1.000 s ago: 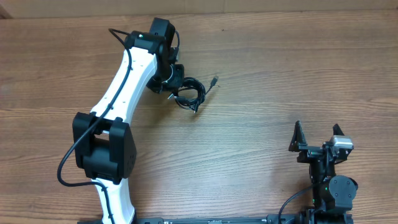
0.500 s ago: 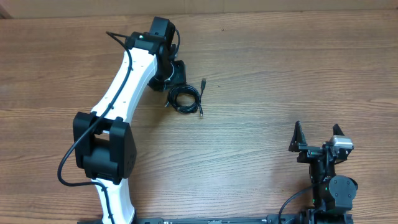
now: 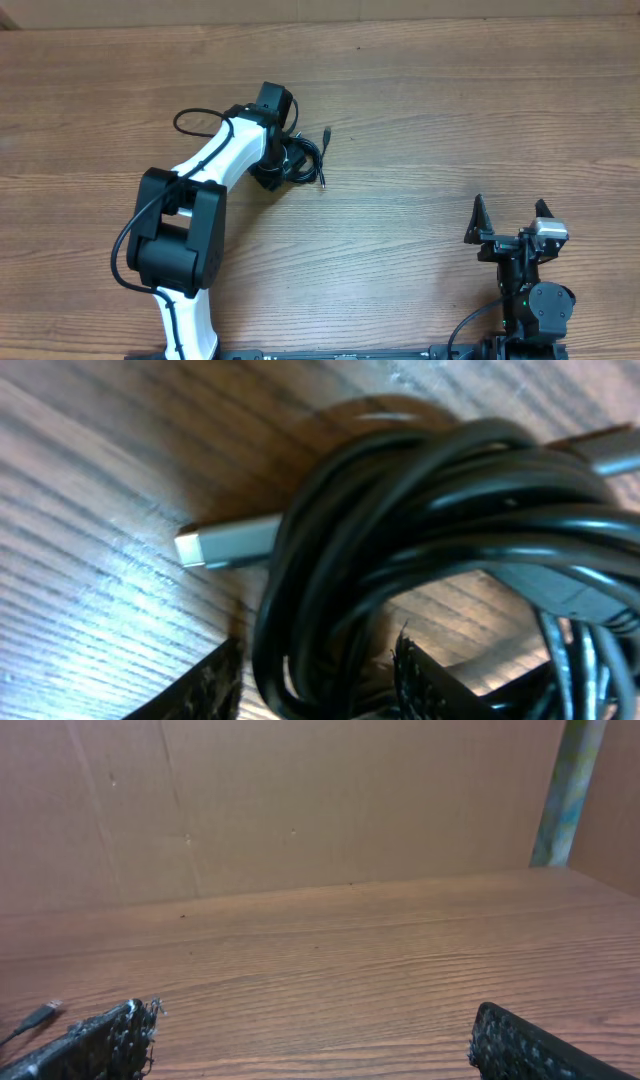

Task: Untangle cables
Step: 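Lift the cable bundle with the left gripper and pull it back, then move the right gripper toward the bundle held by the left gripper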

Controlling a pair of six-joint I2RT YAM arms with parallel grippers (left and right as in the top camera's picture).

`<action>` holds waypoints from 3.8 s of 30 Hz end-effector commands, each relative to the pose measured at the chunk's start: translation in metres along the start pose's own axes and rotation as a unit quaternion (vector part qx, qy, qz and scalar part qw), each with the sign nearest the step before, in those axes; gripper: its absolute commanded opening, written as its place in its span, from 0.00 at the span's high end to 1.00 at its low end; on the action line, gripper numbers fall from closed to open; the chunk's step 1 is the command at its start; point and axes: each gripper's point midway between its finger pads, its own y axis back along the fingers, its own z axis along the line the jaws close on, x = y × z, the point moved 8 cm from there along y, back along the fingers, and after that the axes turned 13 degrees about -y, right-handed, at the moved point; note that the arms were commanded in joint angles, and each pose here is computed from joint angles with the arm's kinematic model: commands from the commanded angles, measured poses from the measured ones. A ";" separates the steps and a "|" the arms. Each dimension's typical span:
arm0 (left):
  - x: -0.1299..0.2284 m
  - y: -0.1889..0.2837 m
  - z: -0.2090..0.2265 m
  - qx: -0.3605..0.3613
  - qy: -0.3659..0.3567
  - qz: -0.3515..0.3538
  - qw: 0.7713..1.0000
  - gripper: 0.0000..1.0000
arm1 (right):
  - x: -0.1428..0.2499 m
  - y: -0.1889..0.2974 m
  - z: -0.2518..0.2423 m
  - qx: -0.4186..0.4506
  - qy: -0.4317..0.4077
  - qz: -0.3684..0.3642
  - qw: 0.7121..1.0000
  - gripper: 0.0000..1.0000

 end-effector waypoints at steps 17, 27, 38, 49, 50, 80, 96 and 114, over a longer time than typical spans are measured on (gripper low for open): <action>-0.006 0.054 -0.005 -0.045 -0.171 -0.058 0.983 0.96 | 0.002 0.000 -0.001 0.000 0.004 -0.002 1.000 0.00; 0.029 0.175 -0.014 0.045 -0.443 -0.119 0.888 0.96 | 0.002 0.000 -0.001 0.000 0.004 -0.002 1.000 0.00; 0.032 0.154 -0.021 0.071 -0.379 -0.076 0.920 0.96 | 0.018 0.027 0.063 -0.295 -0.393 0.250 0.834 0.00; 0.046 0.152 -0.033 0.103 -0.380 -0.055 0.918 0.96 | -0.023 0.038 0.078 -0.362 -0.296 0.195 0.862 0.00; 0.048 0.152 -0.035 0.103 -0.381 -0.055 0.917 0.95 | -0.029 0.038 0.079 -0.355 -0.298 0.196 0.864 0.00; 0.127 0.143 -0.080 0.117 -0.561 -0.036 0.819 0.96 | -0.001 -0.043 0.114 -0.381 -0.224 0.409 0.798 0.24; 0.141 0.142 -0.088 0.128 -0.556 -0.029 0.821 0.96 | 0.007 -0.032 0.137 -0.400 -0.210 0.431 0.781 0.96; 0.129 0.149 -0.113 0.184 -0.422 -0.077 0.885 0.96 | -0.019 0.004 0.153 -0.614 -0.180 0.434 0.634 0.96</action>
